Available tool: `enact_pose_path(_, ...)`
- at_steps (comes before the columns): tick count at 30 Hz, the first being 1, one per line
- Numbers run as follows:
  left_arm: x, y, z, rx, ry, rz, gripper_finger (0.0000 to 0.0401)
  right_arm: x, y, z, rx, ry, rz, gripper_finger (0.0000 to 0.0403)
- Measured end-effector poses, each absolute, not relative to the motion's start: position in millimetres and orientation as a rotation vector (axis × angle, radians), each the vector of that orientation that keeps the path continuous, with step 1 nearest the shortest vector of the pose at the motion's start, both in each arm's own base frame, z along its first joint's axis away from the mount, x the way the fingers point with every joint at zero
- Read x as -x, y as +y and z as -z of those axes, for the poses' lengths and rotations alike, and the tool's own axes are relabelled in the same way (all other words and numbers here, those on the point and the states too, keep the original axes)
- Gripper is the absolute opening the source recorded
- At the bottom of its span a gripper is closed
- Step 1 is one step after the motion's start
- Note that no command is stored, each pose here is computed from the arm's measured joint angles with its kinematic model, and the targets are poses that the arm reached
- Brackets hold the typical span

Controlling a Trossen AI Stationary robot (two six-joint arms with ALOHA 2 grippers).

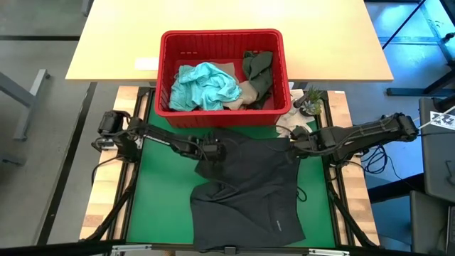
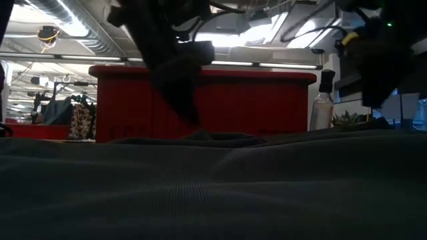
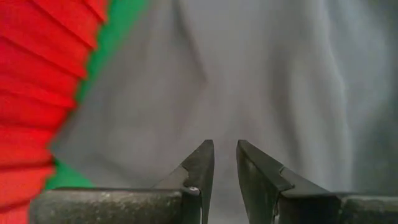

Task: Fold Laundry from Bin
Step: Fold the black shorts from the red laundry bin

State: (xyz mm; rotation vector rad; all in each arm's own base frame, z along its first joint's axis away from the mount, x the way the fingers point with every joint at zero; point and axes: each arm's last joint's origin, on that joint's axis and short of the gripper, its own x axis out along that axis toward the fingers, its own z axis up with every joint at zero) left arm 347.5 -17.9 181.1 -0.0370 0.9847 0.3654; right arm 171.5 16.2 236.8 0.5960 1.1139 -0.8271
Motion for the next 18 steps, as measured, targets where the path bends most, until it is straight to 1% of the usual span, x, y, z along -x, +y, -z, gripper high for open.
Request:
enact_pose_path(4, -356.7, -7.6, -174.5, 0.065, 0.939, -0.393, 0.0066, -188.5, 24.6, -238.2, -0.593, 1.019, 0.689, 0.0191)
enact_pose_path(8, -362.5, -2.8, -163.8, 0.09, 0.927, -0.435, 0.0066, -203.1, 45.2, -237.8, -0.583, 0.947, 0.545, 0.0191)
enact_pose_path(13, -364.1, 0.1, -154.3, 0.032, 0.927, -0.53, 0.0066, -213.1, 73.6, -229.1, -0.566, 0.939, 0.445, 0.0191)
enact_pose_path(18, -365.5, 0.9, -153.1, 0.015, 0.908, -0.564, 0.0066, -226.0, 107.5, -209.6, -0.559, 0.946, 0.361, 0.0191)
